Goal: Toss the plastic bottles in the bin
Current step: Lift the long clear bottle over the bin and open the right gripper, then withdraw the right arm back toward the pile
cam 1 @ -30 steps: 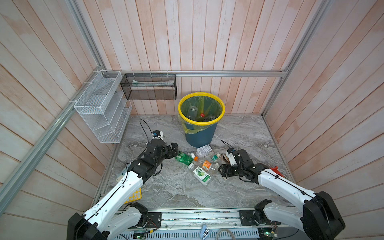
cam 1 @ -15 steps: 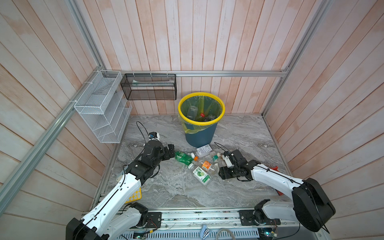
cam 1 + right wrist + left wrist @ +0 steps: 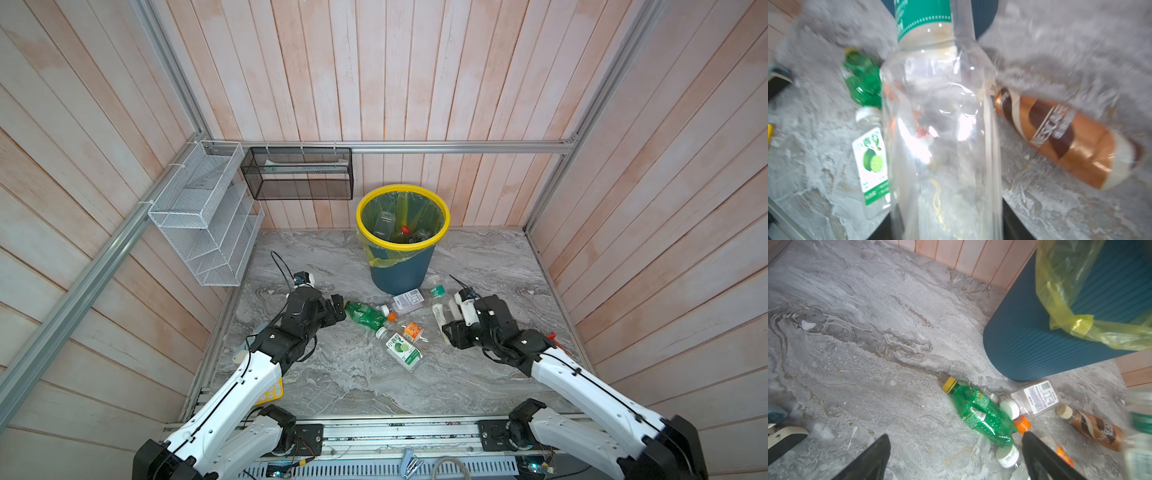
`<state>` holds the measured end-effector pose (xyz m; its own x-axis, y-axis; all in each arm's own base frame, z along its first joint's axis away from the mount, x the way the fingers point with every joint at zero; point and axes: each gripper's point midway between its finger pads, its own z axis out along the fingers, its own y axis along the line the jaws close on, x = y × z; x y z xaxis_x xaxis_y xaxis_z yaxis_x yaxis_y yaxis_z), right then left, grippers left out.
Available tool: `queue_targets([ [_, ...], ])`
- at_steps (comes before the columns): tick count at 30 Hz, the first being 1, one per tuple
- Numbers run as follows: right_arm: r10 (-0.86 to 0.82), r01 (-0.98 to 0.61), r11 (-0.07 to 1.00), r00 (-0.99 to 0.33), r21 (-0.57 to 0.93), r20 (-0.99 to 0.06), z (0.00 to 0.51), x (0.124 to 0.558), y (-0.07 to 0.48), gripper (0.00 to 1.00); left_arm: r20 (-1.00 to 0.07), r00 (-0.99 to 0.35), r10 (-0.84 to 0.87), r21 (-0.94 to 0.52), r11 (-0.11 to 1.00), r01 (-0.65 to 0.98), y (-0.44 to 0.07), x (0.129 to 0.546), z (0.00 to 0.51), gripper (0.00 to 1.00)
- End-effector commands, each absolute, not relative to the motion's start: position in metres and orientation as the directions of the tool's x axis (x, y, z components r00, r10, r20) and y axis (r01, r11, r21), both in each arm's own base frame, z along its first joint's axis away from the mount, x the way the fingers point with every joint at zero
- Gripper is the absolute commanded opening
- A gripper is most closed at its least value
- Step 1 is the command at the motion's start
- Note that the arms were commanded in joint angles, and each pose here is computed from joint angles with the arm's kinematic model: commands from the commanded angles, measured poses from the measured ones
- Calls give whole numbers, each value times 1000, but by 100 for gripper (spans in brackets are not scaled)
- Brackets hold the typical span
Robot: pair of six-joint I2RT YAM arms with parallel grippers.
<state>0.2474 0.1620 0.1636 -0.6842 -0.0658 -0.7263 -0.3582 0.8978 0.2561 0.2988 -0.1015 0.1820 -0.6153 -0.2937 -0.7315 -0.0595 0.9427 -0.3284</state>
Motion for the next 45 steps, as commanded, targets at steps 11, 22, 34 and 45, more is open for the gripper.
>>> queue_targets([
  [11,274,-359,906,87,226,-958,440,252,115,50,-720,-637,-275,-341,940,-20,-112,291,174,100],
  [22,100,-573,788,-243,226,-965,408,391,268,73,-706,-669,-232,-305,952,-8,-126,287,162,100],
  [34,150,-367,912,-114,182,-982,455,375,188,100,-710,-672,-209,-280,960,-2,-126,289,162,100],
  [45,231,-50,963,-356,266,-906,310,352,93,100,-708,-678,-199,-273,962,1,-127,288,158,100],
])
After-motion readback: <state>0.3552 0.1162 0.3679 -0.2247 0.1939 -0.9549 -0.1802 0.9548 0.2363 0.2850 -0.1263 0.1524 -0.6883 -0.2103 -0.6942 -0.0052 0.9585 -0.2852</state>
